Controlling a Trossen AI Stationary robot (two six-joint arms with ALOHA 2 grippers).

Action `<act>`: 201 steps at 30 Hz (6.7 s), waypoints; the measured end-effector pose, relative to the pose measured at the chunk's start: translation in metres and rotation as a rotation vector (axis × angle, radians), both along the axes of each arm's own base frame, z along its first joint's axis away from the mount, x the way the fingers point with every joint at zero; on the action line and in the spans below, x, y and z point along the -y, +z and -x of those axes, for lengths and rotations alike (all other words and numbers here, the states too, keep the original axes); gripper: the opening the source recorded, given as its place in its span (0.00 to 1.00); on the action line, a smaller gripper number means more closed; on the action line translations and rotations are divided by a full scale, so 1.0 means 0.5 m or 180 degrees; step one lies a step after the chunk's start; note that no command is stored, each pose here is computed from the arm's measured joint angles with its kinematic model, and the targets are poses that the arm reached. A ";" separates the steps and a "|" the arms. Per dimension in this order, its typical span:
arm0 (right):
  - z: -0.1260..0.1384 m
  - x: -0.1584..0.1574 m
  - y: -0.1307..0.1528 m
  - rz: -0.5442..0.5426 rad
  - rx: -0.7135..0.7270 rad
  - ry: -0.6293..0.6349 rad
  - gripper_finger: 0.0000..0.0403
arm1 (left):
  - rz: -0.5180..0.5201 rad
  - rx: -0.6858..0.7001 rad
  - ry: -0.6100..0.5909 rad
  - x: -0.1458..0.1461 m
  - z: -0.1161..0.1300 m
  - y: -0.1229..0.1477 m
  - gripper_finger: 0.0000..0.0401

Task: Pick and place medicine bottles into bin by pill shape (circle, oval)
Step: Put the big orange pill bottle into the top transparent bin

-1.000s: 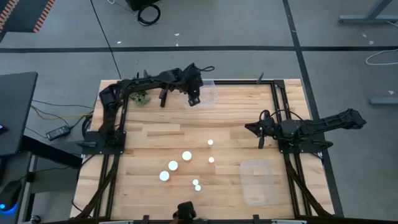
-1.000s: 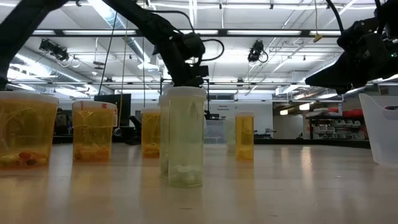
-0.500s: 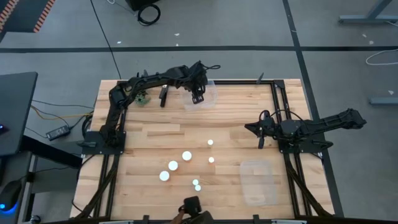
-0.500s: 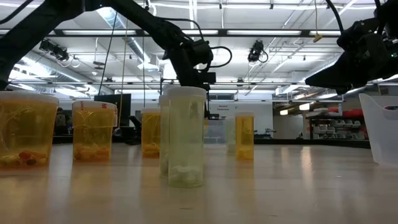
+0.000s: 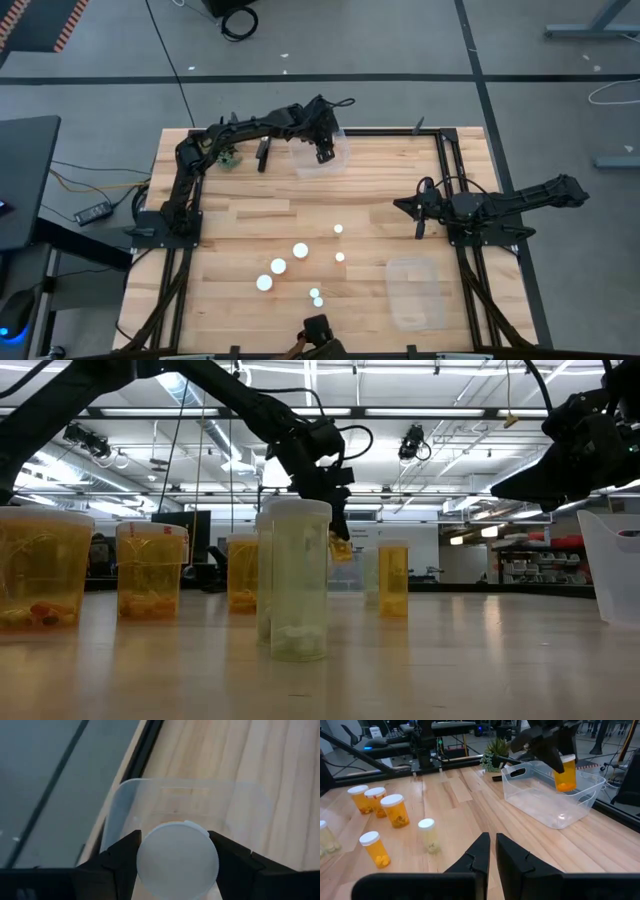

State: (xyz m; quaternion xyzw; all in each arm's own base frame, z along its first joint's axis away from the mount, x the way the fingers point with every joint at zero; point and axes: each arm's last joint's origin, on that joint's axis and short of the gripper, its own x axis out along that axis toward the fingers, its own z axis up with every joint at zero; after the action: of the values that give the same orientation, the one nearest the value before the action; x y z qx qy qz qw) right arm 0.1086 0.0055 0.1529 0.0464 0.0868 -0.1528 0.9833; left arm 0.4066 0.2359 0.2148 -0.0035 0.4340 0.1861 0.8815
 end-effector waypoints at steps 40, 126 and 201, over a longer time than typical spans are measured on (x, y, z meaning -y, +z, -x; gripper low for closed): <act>0.000 0.000 0.000 0.0000 0.0000 0.0000 0.09 | 0.0268 -0.0443 -0.0035 0.009 0.011 -0.044 0.72; 0.000 0.000 0.000 0.0000 0.0000 0.0000 0.09 | 0.0930 -0.1081 -0.0601 0.593 0.141 0.035 0.85; 0.000 0.000 0.000 -0.0002 0.0011 0.0000 0.09 | 0.0717 -0.0752 -0.0555 0.431 0.092 0.019 0.55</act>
State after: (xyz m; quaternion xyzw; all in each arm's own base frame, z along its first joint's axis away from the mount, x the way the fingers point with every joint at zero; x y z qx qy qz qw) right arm 0.1087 0.0055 0.1531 0.0470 0.0851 -0.1527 0.9835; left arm 0.3604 0.0203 0.2242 -0.0426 0.5513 0.0584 0.8311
